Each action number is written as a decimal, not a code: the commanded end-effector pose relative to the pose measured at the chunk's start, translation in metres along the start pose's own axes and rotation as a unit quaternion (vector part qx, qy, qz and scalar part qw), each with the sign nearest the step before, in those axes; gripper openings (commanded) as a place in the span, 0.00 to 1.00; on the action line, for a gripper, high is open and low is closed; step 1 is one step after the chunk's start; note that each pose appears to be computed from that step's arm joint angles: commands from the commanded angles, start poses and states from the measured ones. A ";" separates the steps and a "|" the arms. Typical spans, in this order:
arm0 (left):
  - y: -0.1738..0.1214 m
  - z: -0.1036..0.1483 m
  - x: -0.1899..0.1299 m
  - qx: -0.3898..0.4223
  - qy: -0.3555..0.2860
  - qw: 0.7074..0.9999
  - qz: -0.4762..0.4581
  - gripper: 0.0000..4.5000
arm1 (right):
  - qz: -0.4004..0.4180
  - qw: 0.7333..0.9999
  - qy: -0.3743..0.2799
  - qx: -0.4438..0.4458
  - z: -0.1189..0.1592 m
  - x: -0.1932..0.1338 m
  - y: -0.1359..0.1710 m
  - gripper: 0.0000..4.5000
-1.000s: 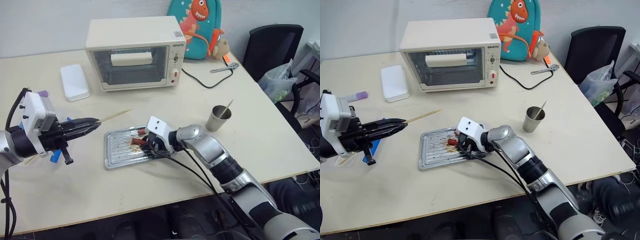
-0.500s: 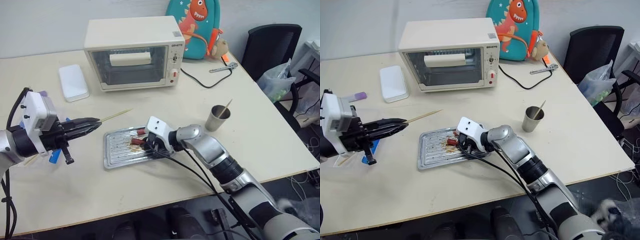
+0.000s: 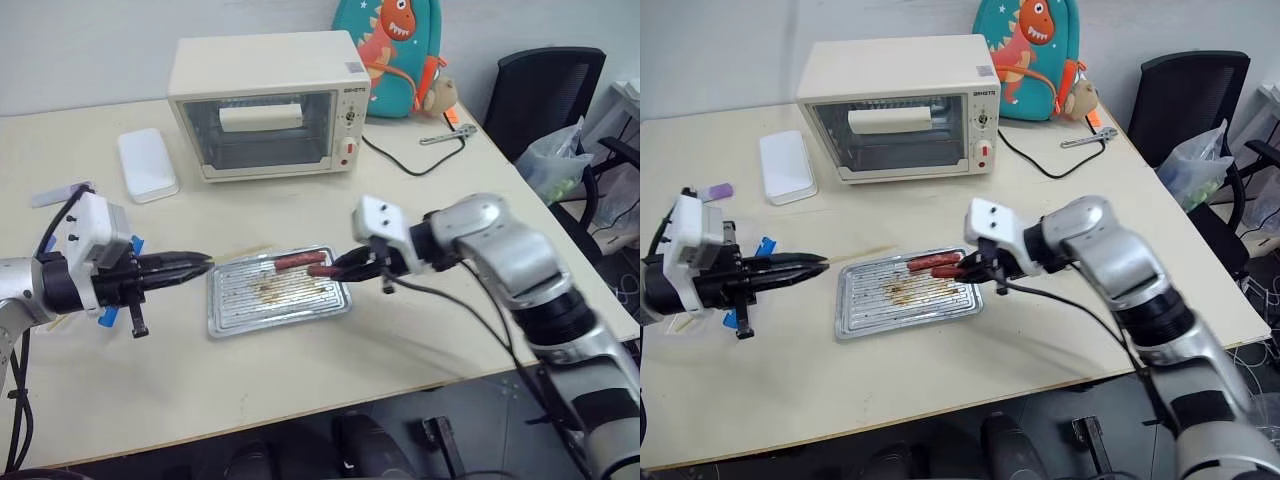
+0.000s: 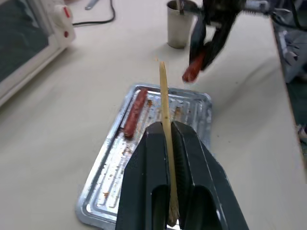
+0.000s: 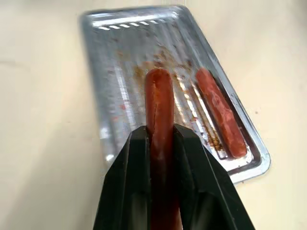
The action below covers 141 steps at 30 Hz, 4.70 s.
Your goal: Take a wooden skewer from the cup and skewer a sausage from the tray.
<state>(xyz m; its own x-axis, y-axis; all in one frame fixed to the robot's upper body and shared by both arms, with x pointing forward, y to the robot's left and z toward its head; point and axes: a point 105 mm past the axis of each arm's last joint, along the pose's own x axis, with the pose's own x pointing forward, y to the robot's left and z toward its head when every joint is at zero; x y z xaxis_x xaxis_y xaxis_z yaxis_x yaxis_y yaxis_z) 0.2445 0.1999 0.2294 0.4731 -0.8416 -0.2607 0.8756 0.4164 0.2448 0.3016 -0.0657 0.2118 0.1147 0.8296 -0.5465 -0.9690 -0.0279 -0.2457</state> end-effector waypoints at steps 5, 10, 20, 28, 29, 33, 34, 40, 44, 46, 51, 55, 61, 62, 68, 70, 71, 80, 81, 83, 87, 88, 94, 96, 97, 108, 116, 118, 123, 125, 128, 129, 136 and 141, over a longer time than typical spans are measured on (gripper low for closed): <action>-0.013 0.018 0.021 0.040 -0.020 0.997 -0.068 0.00 | 0.027 0.999 -0.007 -0.028 0.025 -0.037 0.015 0.15; -0.016 0.021 0.027 0.046 -0.026 0.995 -0.089 0.00 | 0.027 0.999 -0.013 -0.020 0.029 -0.039 0.019 0.15; -0.021 0.023 0.033 0.051 -0.027 0.992 -0.114 0.00 | 0.016 0.999 -0.019 -0.021 0.031 -0.038 0.020 0.15; -0.022 0.024 0.035 0.055 -0.030 0.991 -0.116 0.00 | 0.017 0.999 -0.019 -0.022 0.030 -0.036 0.023 0.15; -0.022 0.024 0.035 0.055 -0.031 0.991 -0.116 0.00 | 0.017 0.999 -0.018 -0.023 0.030 -0.036 0.023 0.15; -0.022 0.025 0.034 0.057 -0.030 0.991 -0.116 0.00 | 0.017 0.999 -0.016 -0.021 0.027 -0.035 0.024 0.15; -0.022 0.025 0.034 0.057 -0.030 0.991 -0.116 0.00 | 0.017 1.000 -0.016 -0.021 0.026 -0.035 0.024 0.15; -0.020 0.029 0.034 0.060 -0.032 0.991 -0.116 0.00 | 0.012 1.000 -0.011 -0.013 0.019 -0.035 0.021 0.15; -0.020 0.029 0.034 0.061 -0.031 0.991 -0.117 0.00 | 0.008 1.000 -0.013 -0.010 0.020 -0.035 0.019 0.15; -0.019 0.028 0.034 0.061 -0.029 0.991 -0.116 0.00 | 0.007 1.000 -0.013 -0.009 0.019 -0.036 0.018 0.15; -0.017 0.024 0.030 0.057 -0.021 0.992 -0.112 0.00 | 0.005 1.000 -0.011 -0.009 0.019 -0.037 0.018 0.15; -0.017 0.024 0.030 0.057 -0.020 0.992 -0.112 0.00 | 0.004 1.000 -0.012 -0.009 0.019 -0.037 0.018 0.15; -0.016 0.024 0.031 0.060 -0.021 0.991 -0.114 0.00 | 0.004 1.000 -0.019 -0.016 0.024 -0.036 0.020 0.15; -0.016 0.024 0.031 0.060 -0.021 0.991 -0.114 0.00 | 0.005 1.000 -0.022 -0.017 0.025 -0.036 0.020 0.15; -0.016 0.025 0.034 0.063 -0.024 0.991 -0.119 0.00 | 0.007 0.999 -0.027 -0.018 0.029 -0.034 0.023 0.15; -0.016 0.025 0.034 0.063 -0.024 0.990 -0.120 0.00 | 0.008 0.999 -0.030 -0.017 0.029 -0.033 0.023 0.15; -0.016 0.025 0.034 0.063 -0.024 0.990 -0.121 0.00 | 0.008 0.999 -0.031 -0.016 0.030 -0.033 0.023 0.15; -0.013 0.024 0.033 0.061 -0.022 0.991 -0.118 0.00 | 0.006 0.999 -0.037 -0.015 0.033 -0.034 0.024 0.15; -0.013 0.024 0.033 0.061 -0.022 0.991 -0.118 0.00 | 0.007 0.999 -0.038 -0.016 0.034 -0.034 0.024 0.15; -0.013 0.024 0.033 0.061 -0.022 0.991 -0.118 0.00 | 0.007 0.999 -0.039 -0.016 0.034 -0.034 0.024 0.15; -0.012 0.023 0.033 0.060 -0.022 0.991 -0.117 0.00 | 0.005 0.999 -0.040 -0.015 0.035 -0.034 0.023 0.15; -0.012 0.023 0.034 0.060 -0.023 0.991 -0.118 0.00 | 0.005 0.999 -0.041 -0.015 0.035 -0.034 0.023 0.15; -0.023 0.027 0.043 0.061 -0.033 0.986 -0.154 0.00 | 0.010 0.999 -0.047 -0.018 0.038 -0.032 0.025 0.15; -0.023 0.028 0.045 0.063 -0.035 0.985 -0.156 0.00 | 0.013 0.998 -0.050 -0.020 0.040 -0.031 0.026 0.15; -0.022 0.029 0.046 0.063 -0.036 0.985 -0.157 0.00 | 0.015 0.998 -0.051 -0.021 0.040 -0.031 0.027 0.15; -0.021 0.031 0.060 0.071 -0.049 0.981 -0.172 0.00 | 0.046 0.996 -0.070 -0.044 0.052 -0.024 0.036 0.15; -0.019 0.030 0.062 0.071 -0.048 0.981 -0.172 0.00 | 0.048 0.995 -0.073 -0.047 0.053 -0.023 0.036 0.15; -0.017 0.027 0.060 0.069 -0.045 0.983 -0.165 0.00 | 0.046 0.996 -0.070 -0.042 0.052 -0.024 0.036 0.23; -0.013 0.020 0.050 0.057 -0.039 0.990 -0.125 0.00 | -0.016 0.998 -0.052 -0.025 0.041 -0.031 0.016 0.51; -0.013 0.018 0.045 0.053 -0.040 0.992 -0.105 0.00 | -0.032 0.998 -0.052 -0.027 0.040 -0.035 0.010 0.62; -0.014 0.013 0.032 0.050 -0.038 0.997 -0.051 0.00 | -0.063 0.996 -0.058 -0.031 0.044 -0.050 -0.002 0.62; -0.014 0.012 0.028 0.049 -0.039 0.998 -0.029 0.00 | -0.073 0.995 -0.062 -0.032 0.046 -0.055 -0.006 0.62; 0.001 -0.003 -0.039 -0.005 -0.061 0.963 0.263 0.00 | -0.067 0.992 -0.102 -0.025 0.061 -0.072 -0.005 0.62; 0.001 -0.029 -0.079 -0.030 -0.026 0.920 0.390 0.00 | -0.049 0.990 -0.130 0.004 0.065 -0.073 -0.004 0.73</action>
<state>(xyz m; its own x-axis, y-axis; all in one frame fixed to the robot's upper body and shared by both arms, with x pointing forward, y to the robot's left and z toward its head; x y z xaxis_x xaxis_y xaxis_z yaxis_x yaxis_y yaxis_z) 0.2156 0.2684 0.2136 0.9330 -0.3593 -0.0207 0.3542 0.9067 0.2291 0.2890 -0.0914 0.2917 0.1668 0.9293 -0.3295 -0.9635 0.0826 -0.2548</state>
